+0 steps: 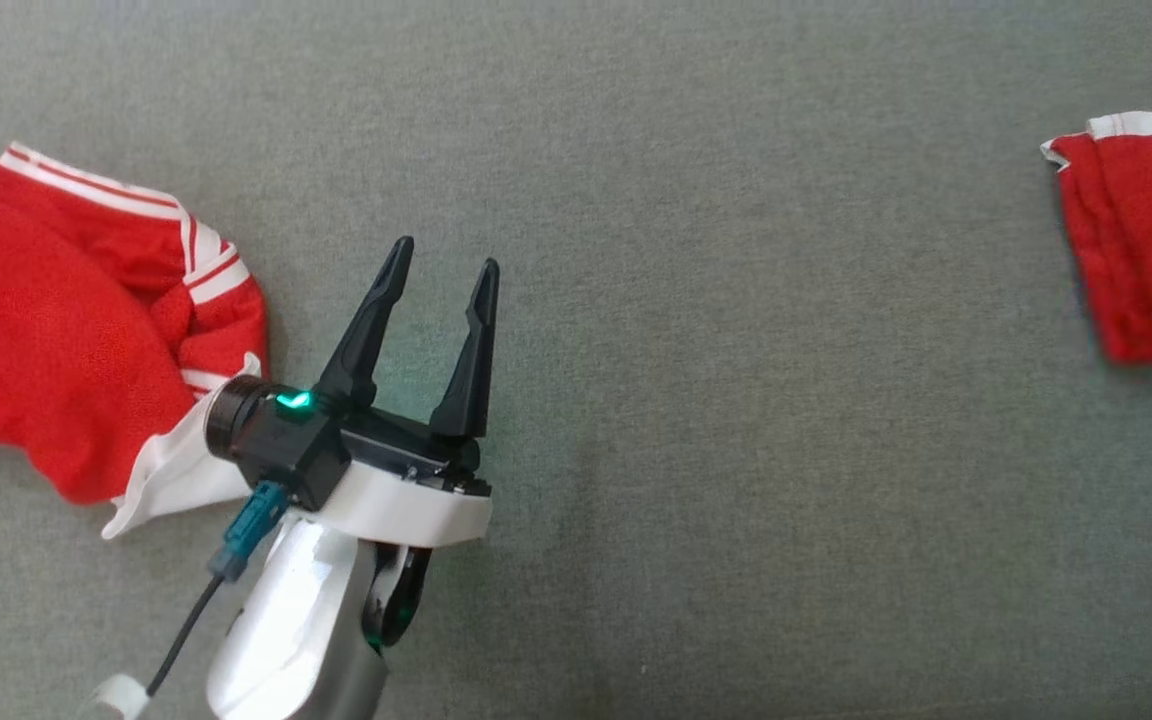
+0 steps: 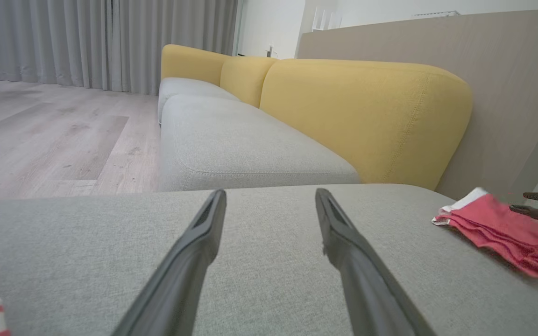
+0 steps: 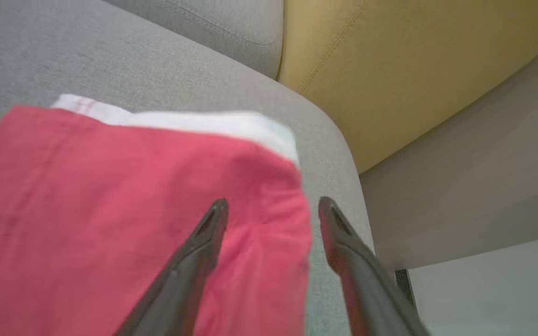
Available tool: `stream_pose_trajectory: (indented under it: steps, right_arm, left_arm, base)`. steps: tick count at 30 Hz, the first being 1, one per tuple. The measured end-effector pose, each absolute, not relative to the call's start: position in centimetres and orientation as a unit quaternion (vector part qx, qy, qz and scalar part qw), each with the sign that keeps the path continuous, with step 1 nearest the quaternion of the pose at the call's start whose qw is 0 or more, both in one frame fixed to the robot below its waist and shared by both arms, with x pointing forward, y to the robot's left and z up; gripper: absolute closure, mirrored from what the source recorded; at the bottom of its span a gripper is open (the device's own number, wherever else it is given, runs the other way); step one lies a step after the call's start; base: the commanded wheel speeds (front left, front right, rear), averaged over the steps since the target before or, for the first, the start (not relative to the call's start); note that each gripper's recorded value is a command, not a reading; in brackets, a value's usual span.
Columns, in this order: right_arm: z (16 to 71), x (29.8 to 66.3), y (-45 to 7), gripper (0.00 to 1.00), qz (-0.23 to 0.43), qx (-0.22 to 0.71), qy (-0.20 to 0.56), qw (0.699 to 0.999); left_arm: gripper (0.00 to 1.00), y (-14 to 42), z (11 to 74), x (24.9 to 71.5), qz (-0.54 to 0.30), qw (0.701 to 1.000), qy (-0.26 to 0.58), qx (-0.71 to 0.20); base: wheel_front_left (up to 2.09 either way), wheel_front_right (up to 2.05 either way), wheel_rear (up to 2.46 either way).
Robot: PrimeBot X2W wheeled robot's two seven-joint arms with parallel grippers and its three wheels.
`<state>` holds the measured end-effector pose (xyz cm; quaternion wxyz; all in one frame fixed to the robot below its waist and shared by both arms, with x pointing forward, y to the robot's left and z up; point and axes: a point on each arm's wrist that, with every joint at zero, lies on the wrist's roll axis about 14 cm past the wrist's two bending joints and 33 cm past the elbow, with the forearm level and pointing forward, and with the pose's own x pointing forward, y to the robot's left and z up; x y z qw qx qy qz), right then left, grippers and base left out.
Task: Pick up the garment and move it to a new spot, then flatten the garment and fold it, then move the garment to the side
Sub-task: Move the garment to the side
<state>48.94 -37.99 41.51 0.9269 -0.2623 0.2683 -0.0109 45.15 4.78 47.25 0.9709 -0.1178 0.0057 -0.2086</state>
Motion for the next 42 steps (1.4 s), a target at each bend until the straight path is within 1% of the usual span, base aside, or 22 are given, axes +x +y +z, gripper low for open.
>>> stream_pose_trajectory:
  steps: [4,7,13,18,21,24,30,34,37,38,42]
  right_arm:
    - [42.8,48.7,-37.6,0.0,-0.021,-0.248,0.247,0.937]
    - [44.8,48.9,-37.1,0.0,-0.027,-0.235,0.215,0.948]
    - [50.6,50.1,-33.9,0.0,-0.018,-0.203,0.113,0.973]
    - [56.9,50.4,-30.0,0.0,-0.002,-0.15,0.003,0.989]
    - [60.0,49.8,-26.8,0.0,0.019,-0.103,-0.062,0.993]
    - [60.8,48.2,-24.5,0.0,0.034,-0.062,-0.095,0.993]
    - [59.1,44.5,-20.2,0.0,0.054,0.023,-0.111,0.992]
    - [54.7,41.7,-18.6,0.0,0.033,0.101,-0.076,0.991]
    - [50.8,39.3,-18.9,0.0,0.017,0.099,-0.031,0.994]
    - [50.8,39.3,-18.9,0.0,0.017,0.099,-0.031,0.994]
    - [47.7,37.1,-18.6,0.0,0.014,0.087,0.01,0.996]
  left_arm:
    - [0.0,4.9,48.5,45.0,-0.207,0.971,-0.009,-0.116]
    - [0.0,5.1,49.6,44.8,-0.204,0.972,-0.022,-0.115]
    - [0.0,5.5,50.9,43.1,-0.197,0.973,-0.033,-0.114]
    - [0.0,6.0,52.3,41.5,-0.189,0.974,-0.049,-0.111]
    - [0.0,6.5,52.9,40.6,-0.181,0.975,-0.056,-0.113]
    - [0.0,6.9,53.1,39.6,-0.176,0.976,-0.058,-0.112]
    - [0.0,7.8,53.3,38.2,-0.162,0.979,-0.062,-0.109]
    - [0.0,8.4,52.9,37.6,-0.151,0.98,-0.057,-0.119]
    - [0.0,9.1,52.4,37.3,-0.14,0.981,-0.05,-0.121]
    - [0.0,9.1,52.4,37.3,-0.14,0.981,-0.05,-0.121]
    - [0.0,9.6,51.6,36.9,-0.132,0.983,-0.039,-0.12]
  base:
    - [0.0,0.0,0.0]
    - [0.0,0.0,0.0]
    - [0.0,0.0,0.0]
    - [0.0,0.0,0.0]
    - [0.0,0.0,0.0]
    - [0.0,0.0,0.0]
    - [0.0,0.0,0.0]
    - [0.0,0.0,0.0]
    - [0.0,0.0,0.0]
    - [0.0,0.0,0.0]
    - [0.0,0.0,0.0]
